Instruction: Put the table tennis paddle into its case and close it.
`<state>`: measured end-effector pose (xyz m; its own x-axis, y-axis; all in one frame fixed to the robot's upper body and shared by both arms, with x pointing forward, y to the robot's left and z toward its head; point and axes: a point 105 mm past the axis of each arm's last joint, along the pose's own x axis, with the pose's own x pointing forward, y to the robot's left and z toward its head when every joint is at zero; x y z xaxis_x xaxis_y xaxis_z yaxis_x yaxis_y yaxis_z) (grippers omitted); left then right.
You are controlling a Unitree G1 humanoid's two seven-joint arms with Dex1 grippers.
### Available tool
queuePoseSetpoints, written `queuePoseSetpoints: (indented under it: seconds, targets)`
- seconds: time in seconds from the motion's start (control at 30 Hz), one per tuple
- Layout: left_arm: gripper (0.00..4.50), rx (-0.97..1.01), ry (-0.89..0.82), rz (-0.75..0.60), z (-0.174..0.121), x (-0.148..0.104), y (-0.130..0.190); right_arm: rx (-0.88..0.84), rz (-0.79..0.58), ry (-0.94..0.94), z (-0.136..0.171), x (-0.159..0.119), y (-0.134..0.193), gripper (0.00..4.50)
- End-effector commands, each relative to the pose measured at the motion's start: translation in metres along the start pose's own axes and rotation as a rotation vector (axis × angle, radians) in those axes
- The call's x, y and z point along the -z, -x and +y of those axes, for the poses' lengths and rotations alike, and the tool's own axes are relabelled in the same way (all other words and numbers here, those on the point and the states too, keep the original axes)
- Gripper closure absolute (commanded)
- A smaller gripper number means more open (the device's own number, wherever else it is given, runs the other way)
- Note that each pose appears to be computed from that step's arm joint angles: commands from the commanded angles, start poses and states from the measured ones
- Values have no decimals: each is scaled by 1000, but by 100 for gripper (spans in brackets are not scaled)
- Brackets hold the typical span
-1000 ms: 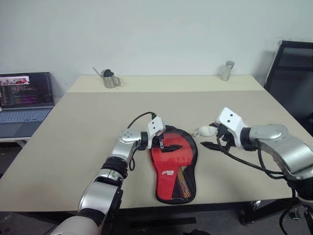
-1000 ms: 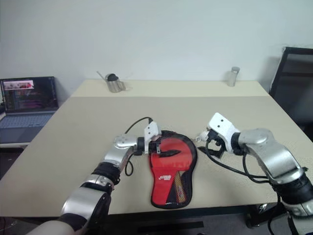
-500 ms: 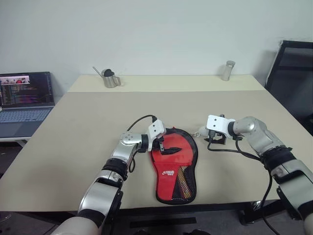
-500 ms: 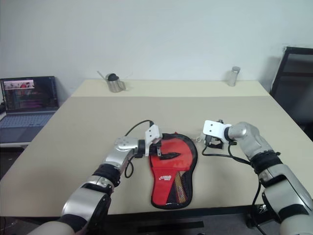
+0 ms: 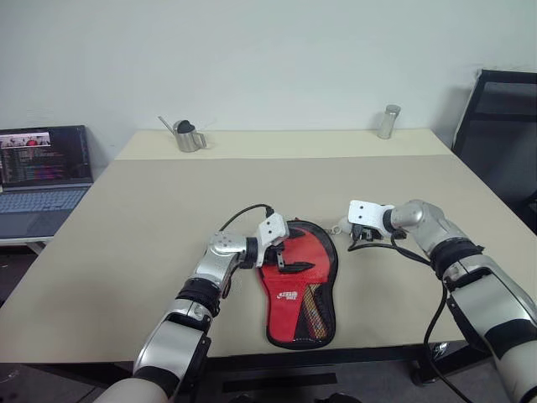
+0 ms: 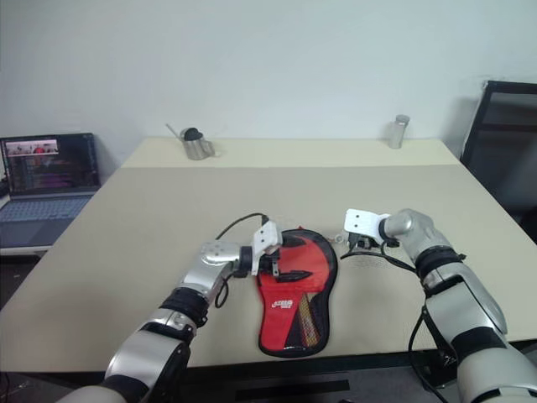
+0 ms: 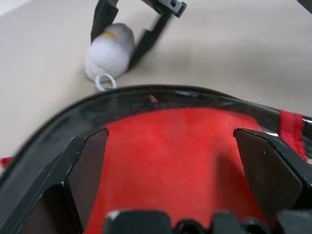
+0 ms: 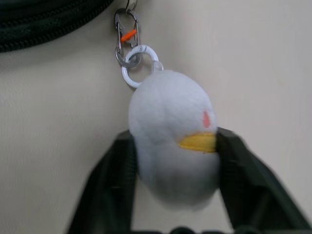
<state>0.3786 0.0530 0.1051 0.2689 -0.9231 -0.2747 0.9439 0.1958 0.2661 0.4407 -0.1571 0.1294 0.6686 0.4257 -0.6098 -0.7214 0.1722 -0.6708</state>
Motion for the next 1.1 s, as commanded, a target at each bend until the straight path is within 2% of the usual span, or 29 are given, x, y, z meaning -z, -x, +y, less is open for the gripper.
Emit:
queuePoseSetpoints:
  seconds: [0.03,0.17,0.33,0.5,0.83,1.1]
  targets:
    - [0,23,12,58,1,7,1,16,-26,27,-9,-11,3,364]
    - [0,59,40,123,-4,21,0,13,-32,33,-9,-12,3,439]
    - [0,138,96,198,-18,41,1,25,-7,58,-14,-6,14,445]
    - [0,160,106,224,-25,51,2,-22,-20,78,-3,-5,32,445]
    - [0,182,121,245,-30,57,3,-154,-60,116,50,-18,90,445]
    - [0,195,117,248,-33,56,-4,-301,-68,39,119,-28,126,446]
